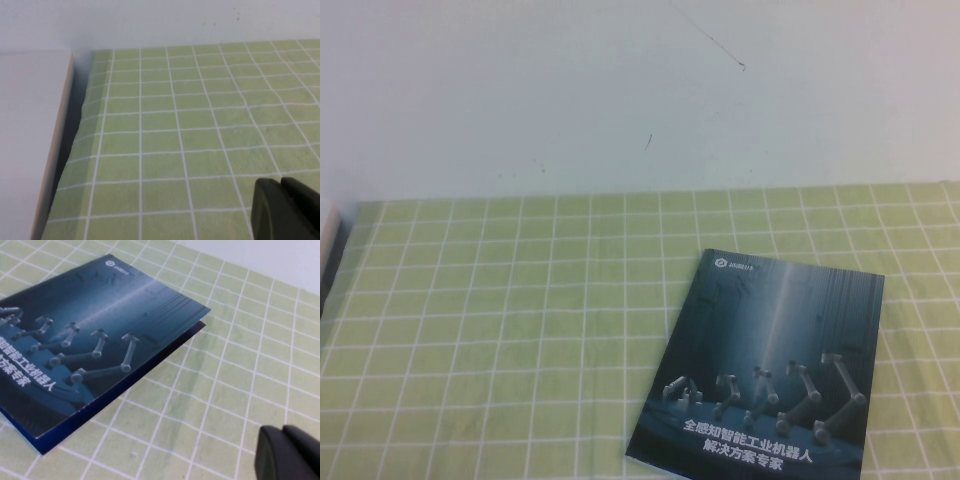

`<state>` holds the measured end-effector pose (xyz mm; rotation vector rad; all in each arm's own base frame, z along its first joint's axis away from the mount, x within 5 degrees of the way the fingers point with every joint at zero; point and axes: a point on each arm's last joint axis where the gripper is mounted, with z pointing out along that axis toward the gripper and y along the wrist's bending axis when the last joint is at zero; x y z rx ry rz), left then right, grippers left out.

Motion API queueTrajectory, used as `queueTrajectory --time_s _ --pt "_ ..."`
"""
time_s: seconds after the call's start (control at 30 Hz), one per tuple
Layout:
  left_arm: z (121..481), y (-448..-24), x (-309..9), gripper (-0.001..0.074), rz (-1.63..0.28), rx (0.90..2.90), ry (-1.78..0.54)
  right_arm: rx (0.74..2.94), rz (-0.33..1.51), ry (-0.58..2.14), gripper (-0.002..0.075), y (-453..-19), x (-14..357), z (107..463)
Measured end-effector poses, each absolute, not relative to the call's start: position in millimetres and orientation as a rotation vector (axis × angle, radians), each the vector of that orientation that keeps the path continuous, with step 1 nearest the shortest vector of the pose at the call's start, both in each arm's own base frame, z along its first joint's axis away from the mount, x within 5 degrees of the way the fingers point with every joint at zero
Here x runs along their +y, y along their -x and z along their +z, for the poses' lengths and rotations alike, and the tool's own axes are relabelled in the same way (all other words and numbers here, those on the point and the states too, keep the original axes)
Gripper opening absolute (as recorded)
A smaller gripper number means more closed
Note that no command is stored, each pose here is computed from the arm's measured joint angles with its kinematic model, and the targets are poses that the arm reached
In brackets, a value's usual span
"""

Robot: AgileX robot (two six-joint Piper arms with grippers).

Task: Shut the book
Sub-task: 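Close the open booklet and leave it lying on the table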

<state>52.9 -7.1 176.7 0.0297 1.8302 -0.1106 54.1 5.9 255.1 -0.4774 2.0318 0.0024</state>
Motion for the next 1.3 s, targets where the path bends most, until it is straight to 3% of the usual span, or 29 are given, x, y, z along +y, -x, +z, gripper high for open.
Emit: queueTrajectory --time_s 1.3 --pt "176.0 -52.5 -6.2 -0.0004 -0.113 1.841 -0.024 2.032 0.002 0.477 -0.0003 -54.1 5.9 255.1"
